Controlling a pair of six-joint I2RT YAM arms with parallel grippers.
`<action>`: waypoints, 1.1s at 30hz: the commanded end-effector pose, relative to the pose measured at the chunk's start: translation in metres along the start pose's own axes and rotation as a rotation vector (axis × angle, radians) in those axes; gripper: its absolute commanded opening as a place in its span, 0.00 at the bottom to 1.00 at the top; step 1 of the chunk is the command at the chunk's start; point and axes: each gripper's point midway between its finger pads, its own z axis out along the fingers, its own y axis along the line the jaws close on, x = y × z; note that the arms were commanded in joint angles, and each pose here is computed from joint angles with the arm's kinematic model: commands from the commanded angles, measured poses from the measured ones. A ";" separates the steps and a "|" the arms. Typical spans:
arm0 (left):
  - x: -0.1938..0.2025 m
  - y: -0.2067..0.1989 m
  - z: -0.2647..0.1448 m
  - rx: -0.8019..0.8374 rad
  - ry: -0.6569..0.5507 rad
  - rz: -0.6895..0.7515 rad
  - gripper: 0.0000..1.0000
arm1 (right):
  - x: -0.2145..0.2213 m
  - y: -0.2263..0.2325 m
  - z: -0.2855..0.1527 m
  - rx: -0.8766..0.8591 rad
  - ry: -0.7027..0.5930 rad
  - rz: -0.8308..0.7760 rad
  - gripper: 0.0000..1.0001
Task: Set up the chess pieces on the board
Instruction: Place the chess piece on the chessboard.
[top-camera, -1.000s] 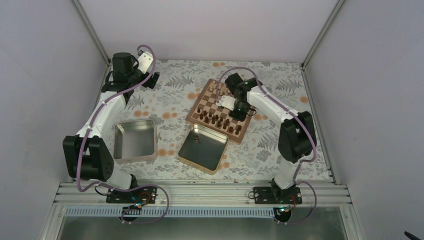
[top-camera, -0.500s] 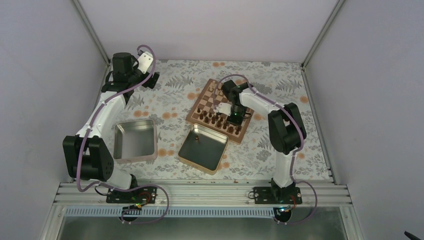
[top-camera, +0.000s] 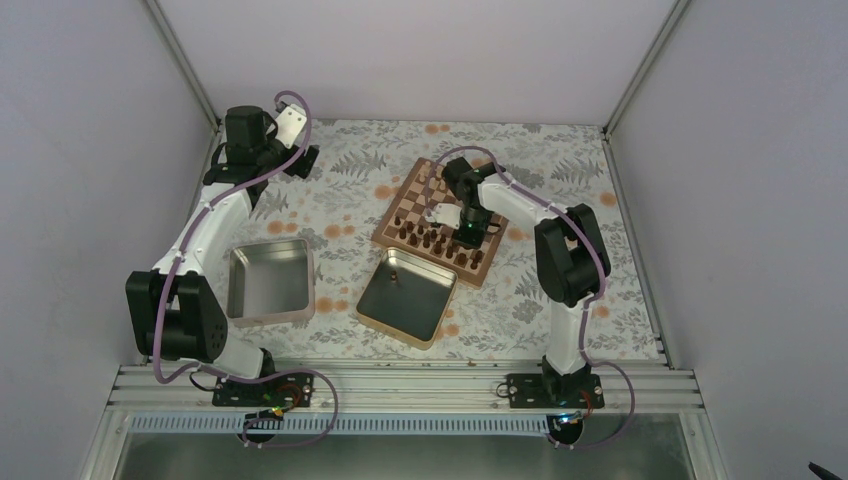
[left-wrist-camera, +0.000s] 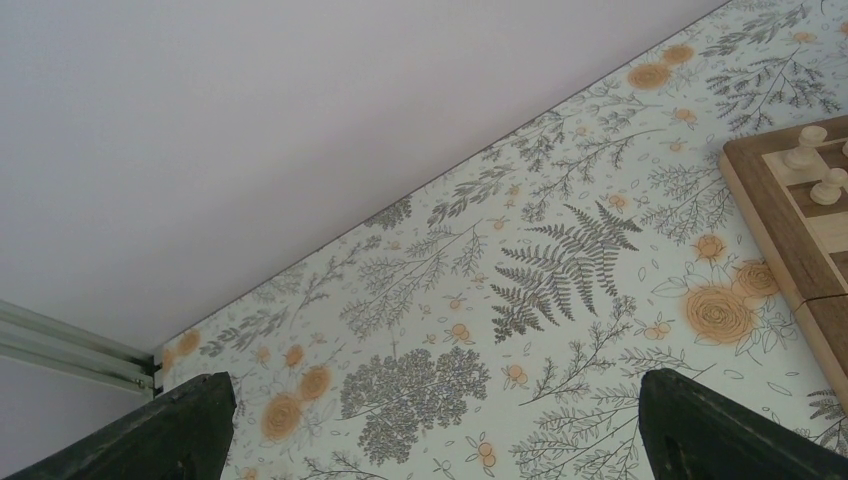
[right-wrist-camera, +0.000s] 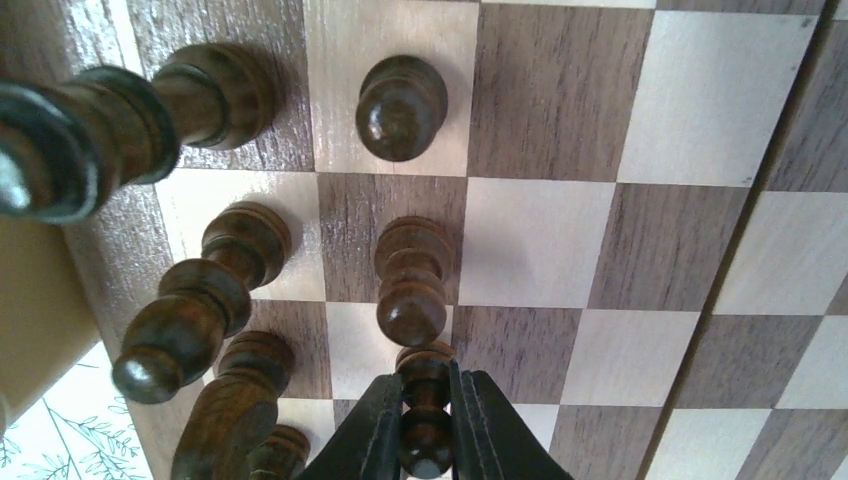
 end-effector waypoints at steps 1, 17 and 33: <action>-0.003 0.004 0.002 -0.020 -0.016 0.017 1.00 | -0.003 0.000 -0.002 -0.025 -0.016 -0.009 0.13; -0.006 0.003 0.000 -0.016 -0.020 0.014 1.00 | 0.002 0.003 0.003 -0.036 0.001 -0.004 0.15; -0.007 0.006 -0.002 -0.030 -0.022 0.013 1.00 | 0.001 -0.007 -0.035 0.037 -0.043 0.018 0.24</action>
